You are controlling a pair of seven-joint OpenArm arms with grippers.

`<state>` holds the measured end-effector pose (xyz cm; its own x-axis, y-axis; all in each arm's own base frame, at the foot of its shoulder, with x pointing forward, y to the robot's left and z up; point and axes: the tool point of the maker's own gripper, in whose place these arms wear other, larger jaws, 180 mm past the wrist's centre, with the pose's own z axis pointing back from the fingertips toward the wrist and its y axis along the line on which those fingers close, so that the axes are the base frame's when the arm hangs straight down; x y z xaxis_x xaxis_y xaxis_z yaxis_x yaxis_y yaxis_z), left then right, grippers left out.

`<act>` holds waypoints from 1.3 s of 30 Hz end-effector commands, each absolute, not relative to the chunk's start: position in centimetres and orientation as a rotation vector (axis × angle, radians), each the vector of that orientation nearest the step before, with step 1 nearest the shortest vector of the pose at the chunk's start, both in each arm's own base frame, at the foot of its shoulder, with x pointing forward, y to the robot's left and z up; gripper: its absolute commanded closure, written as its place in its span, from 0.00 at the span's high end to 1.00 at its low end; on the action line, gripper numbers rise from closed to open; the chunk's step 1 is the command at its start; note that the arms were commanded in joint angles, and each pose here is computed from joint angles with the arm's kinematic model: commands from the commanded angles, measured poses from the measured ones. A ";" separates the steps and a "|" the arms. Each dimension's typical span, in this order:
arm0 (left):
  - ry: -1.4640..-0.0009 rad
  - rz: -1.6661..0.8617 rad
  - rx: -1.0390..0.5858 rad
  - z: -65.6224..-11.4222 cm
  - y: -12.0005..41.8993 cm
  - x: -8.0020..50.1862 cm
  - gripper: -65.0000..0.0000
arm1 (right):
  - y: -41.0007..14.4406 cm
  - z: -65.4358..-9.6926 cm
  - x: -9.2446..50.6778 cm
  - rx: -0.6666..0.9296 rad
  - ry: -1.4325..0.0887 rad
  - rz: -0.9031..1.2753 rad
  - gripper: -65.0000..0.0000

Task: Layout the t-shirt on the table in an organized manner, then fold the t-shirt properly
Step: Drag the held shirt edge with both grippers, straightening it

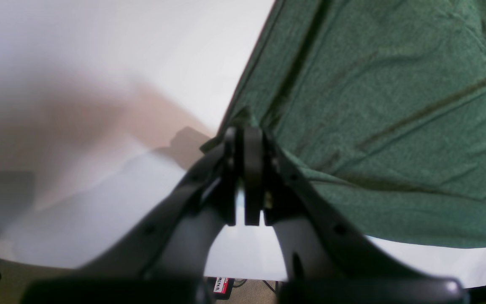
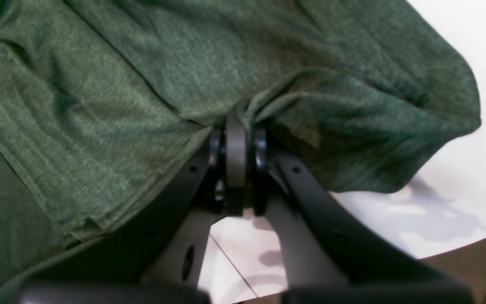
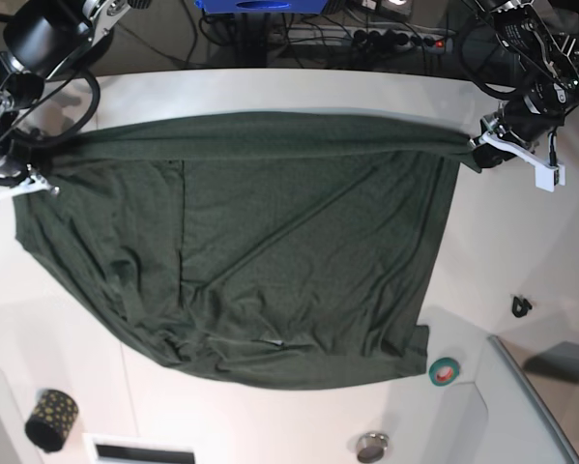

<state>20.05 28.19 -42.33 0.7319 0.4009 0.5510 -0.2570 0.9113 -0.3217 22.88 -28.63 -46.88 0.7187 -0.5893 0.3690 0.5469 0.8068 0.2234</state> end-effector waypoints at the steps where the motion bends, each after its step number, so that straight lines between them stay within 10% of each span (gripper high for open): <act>1: -0.700 0.361 -0.223 -41.3 28.8 20.8 0.00 | -29.5 -45.7 24.1 0.086 -0.499 -0.624 0.01; 5: -0.700 0.361 -0.223 -41.3 28.8 20.8 0.00 | -29.5 -45.6 24.2 0.089 -0.502 -0.624 0.07; 9: -0.704 0.358 -0.221 -41.1 28.8 20.9 0.00 | -29.7 -45.4 24.5 0.081 -0.522 -0.624 0.37; 16: -0.720 0.359 -0.222 -40.8 28.9 21.4 0.52 | -31.4 -44.3 25.3 0.017 -0.669 -0.624 0.49; 22: -0.797 0.459 -0.169 -39.1 32.4 21.3 0.66 | -33.0 -41.1 24.2 -0.076 -0.778 -0.552 0.49; 31: -0.881 0.295 -0.143 -35.3 32.6 19.1 0.65 | -27.3 -40.4 21.2 -0.026 -0.736 -0.133 0.46; 34: -0.820 0.220 -0.175 -36.4 30.9 18.7 0.39 | -24.5 -41.2 21.4 0.025 -0.711 -0.029 0.21; 36: -0.800 0.185 -0.205 -37.0 29.5 19.0 0.03 | -22.9 -41.8 21.9 0.063 -0.712 0.002 0.05; 39: -0.759 0.116 -0.227 -37.8 27.8 19.7 0.00 | -21.9 -43.2 22.6 0.104 -0.694 -0.014 0.03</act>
<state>19.24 27.28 -38.74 0.7383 0.2035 0.6430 -0.0361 0.9639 -0.2636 22.02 -21.69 -43.90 0.7858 -0.0549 0.6160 -0.0143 0.9942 0.1067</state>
